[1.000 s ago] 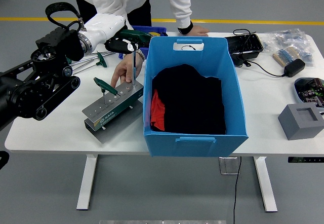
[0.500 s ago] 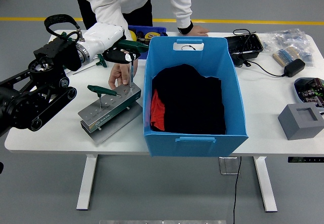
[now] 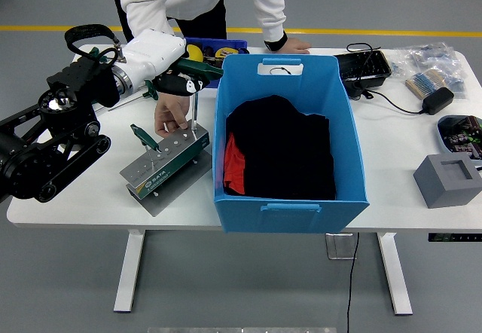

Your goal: Lift tool from toolbox,place it in box,lift tool from toolbox,place it in box

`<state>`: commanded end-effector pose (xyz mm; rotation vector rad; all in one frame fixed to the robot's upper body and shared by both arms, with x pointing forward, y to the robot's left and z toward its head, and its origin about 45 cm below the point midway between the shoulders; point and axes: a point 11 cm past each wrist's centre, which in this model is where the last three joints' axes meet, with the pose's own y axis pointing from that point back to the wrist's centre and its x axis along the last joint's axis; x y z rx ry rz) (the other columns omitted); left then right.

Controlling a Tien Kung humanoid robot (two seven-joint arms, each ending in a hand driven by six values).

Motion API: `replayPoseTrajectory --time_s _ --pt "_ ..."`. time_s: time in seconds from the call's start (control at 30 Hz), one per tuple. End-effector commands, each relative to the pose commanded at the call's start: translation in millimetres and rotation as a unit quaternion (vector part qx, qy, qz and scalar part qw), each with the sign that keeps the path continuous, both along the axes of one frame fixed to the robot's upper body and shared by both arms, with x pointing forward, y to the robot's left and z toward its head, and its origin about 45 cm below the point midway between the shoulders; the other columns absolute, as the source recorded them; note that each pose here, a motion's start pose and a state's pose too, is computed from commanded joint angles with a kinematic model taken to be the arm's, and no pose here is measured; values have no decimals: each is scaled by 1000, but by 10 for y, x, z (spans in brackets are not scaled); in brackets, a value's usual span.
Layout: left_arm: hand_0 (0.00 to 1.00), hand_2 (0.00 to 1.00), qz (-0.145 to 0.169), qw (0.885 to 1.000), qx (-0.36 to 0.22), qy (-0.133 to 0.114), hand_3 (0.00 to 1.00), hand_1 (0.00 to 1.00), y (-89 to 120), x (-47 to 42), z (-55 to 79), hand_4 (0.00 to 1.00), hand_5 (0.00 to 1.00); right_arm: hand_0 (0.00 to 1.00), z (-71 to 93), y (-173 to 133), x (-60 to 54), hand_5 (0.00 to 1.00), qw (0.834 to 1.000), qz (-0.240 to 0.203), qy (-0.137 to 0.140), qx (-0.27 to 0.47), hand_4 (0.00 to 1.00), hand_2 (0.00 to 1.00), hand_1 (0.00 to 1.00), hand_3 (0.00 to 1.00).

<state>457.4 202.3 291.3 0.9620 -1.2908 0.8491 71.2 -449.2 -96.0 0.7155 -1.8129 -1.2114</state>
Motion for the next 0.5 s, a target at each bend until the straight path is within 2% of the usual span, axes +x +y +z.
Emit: replayPoseTrajectory --time_s 0.23,0.5 --pt "41 2 -1 1000 1 -5 37 2 8 -44 19 677 590 675 -4 5 -10 673 1000 0 1 1 788 722 673 562" --pt "41 2 -1 1000 1 -3 38 2 15 -39 90 678 589 675 -5 6 -14 674 1000 1 2 1 788 722 673 562"
